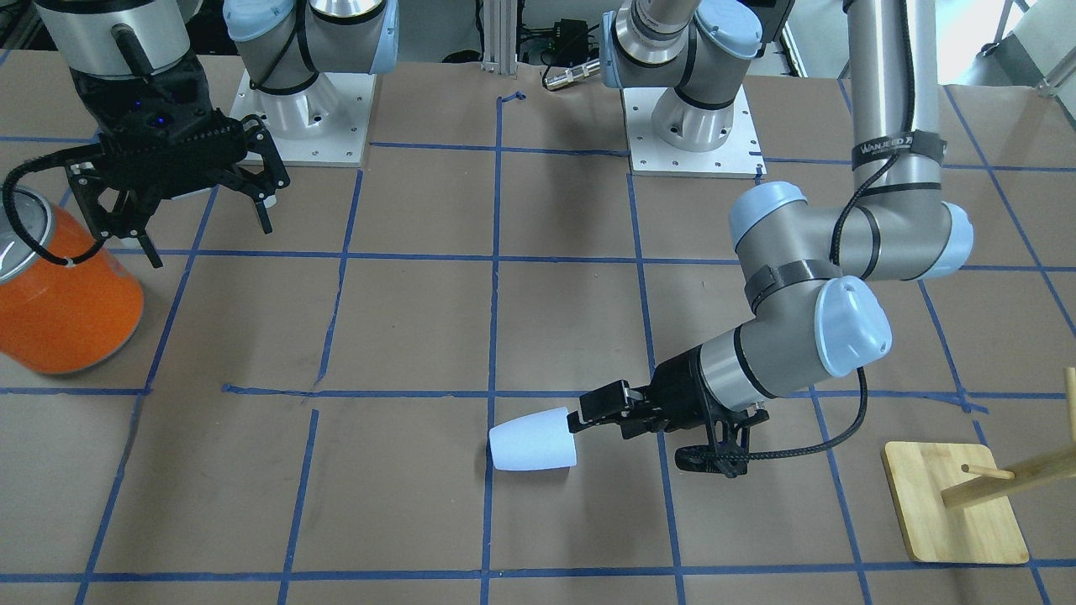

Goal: Flip cup
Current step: 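Reach the left gripper to the cup's open end and grip the rim, then lift the cup with the left gripper and rotate it upright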

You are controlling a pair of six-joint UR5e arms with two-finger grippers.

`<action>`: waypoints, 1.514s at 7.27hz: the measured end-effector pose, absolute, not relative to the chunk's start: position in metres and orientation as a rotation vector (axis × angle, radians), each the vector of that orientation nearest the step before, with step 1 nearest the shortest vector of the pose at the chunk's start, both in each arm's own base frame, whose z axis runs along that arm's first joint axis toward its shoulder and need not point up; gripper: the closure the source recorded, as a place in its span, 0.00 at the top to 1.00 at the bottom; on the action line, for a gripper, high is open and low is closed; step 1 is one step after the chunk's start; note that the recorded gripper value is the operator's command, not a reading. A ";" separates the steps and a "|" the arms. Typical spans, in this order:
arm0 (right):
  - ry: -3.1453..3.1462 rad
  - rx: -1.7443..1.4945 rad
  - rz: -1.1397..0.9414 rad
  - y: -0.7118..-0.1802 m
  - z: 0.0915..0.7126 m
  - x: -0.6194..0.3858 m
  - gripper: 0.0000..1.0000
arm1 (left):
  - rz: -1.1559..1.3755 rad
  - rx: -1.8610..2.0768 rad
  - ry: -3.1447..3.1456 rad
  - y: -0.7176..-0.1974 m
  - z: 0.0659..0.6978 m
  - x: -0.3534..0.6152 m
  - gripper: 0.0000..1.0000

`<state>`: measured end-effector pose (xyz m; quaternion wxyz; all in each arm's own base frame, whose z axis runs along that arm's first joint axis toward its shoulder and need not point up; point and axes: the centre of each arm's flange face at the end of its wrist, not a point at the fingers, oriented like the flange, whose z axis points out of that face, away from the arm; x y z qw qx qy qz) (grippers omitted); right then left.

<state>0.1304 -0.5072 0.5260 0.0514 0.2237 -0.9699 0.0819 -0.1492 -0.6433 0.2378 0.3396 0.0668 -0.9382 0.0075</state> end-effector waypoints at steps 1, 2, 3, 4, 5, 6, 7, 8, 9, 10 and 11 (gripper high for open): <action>-2.974 0.554 0.199 -0.504 0.532 0.128 1.00 | 0.006 0.189 -2.428 -0.642 0.221 -0.150 1.00; -2.999 0.430 0.170 -0.501 0.536 0.128 1.00 | -0.002 0.200 -2.415 -0.640 0.209 -0.151 1.00; -3.022 0.318 0.160 -0.500 0.537 0.129 1.00 | -0.007 0.229 -2.375 -0.638 0.201 -0.154 1.00; -3.056 0.193 0.163 -0.499 0.537 0.131 1.00 | -0.022 0.274 -2.327 -0.639 0.197 -0.157 1.00; -3.091 0.072 0.169 -0.499 0.537 0.134 1.00 | -0.038 0.308 -2.300 -0.640 0.195 -0.159 0.97; -3.115 -0.030 0.184 -0.499 0.537 0.137 1.00 | -0.053 0.333 -2.280 -0.641 0.192 -0.160 0.88; -3.136 -0.098 0.219 -0.502 0.535 0.140 1.00 | -0.069 0.352 -2.260 -0.642 0.188 -0.160 0.53; -3.151 -0.121 0.252 -0.505 0.533 0.142 1.00 | -0.085 0.375 -2.248 -0.643 0.184 -0.161 0.48; -3.158 -0.125 0.263 -0.506 0.530 0.143 1.00 | -0.107 0.411 -2.239 -0.644 0.179 -0.161 0.42; -3.161 -0.125 0.264 -0.507 0.528 0.143 1.00 | -0.123 0.443 -2.233 -0.645 0.176 -0.162 0.38; -3.161 -0.126 0.263 -0.507 0.527 0.143 1.00 | -0.124 0.458 -2.229 -0.646 0.175 -0.163 0.25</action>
